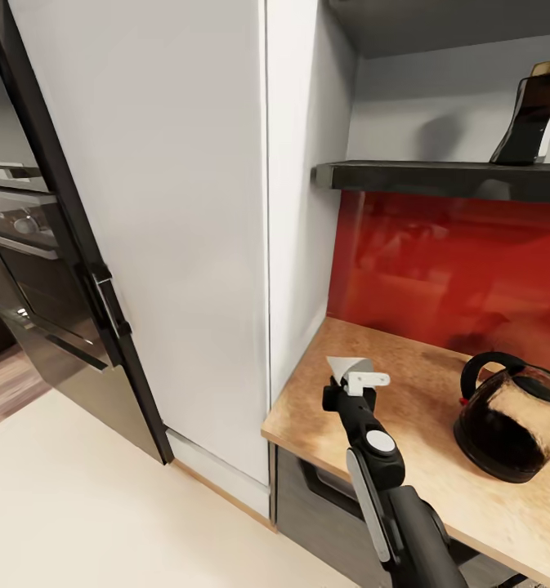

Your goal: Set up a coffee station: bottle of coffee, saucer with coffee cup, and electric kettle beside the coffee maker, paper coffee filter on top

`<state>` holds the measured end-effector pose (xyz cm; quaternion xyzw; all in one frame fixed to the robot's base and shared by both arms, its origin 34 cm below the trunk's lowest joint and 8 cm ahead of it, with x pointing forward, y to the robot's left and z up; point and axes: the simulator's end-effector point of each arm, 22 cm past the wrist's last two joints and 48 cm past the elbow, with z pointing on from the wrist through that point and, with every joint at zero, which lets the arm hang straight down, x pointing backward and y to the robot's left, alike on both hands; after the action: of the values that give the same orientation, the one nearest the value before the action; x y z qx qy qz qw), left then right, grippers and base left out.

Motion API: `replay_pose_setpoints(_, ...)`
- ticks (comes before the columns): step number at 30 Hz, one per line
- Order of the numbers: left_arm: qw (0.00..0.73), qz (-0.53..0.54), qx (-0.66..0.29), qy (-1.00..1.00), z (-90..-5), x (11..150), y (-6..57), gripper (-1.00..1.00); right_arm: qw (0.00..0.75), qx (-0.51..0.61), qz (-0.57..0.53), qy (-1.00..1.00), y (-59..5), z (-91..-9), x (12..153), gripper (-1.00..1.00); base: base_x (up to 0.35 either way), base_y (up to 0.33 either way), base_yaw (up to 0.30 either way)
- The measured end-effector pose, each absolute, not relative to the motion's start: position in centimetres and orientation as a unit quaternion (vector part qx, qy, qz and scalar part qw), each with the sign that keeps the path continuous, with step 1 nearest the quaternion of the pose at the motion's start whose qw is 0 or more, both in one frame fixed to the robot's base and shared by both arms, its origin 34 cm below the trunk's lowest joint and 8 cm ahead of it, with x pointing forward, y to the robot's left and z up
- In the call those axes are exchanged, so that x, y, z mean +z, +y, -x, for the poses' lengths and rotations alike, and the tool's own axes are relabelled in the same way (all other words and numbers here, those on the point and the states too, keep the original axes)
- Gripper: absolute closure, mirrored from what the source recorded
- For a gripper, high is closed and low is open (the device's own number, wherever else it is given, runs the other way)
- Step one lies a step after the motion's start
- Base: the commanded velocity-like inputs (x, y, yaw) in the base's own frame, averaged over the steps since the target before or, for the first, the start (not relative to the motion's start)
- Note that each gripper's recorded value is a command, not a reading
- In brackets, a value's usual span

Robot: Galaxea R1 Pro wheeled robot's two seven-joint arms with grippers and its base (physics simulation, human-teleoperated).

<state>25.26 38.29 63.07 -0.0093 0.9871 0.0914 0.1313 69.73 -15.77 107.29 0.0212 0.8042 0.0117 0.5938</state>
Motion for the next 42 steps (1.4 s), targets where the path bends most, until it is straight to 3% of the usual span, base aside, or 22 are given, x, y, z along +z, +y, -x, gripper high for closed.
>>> replay_pose_setpoints(12,0.132,0.011,0.09,0.987,-25.38,63.03,38.0,-1.0,0.593,0.011,-0.022,0.805,-15.87,-69.74,107.18,1.0,-0.017,0.001,-0.258)
replay_pose_setpoints(23,0.133,0.015,0.088,0.987,-25.44,62.99,37.77,-1.0,0.592,0.012,-0.021,0.805,-15.72,-69.76,107.07,1.0,-0.258,0.082,-0.267)
replay_pose_setpoints(42,0.13,0.012,0.087,0.988,-25.21,62.87,37.61,-1.0,0.589,0.012,-0.021,0.808,-15.71,-69.81,106.59,1.0,-0.041,0.003,-0.266)
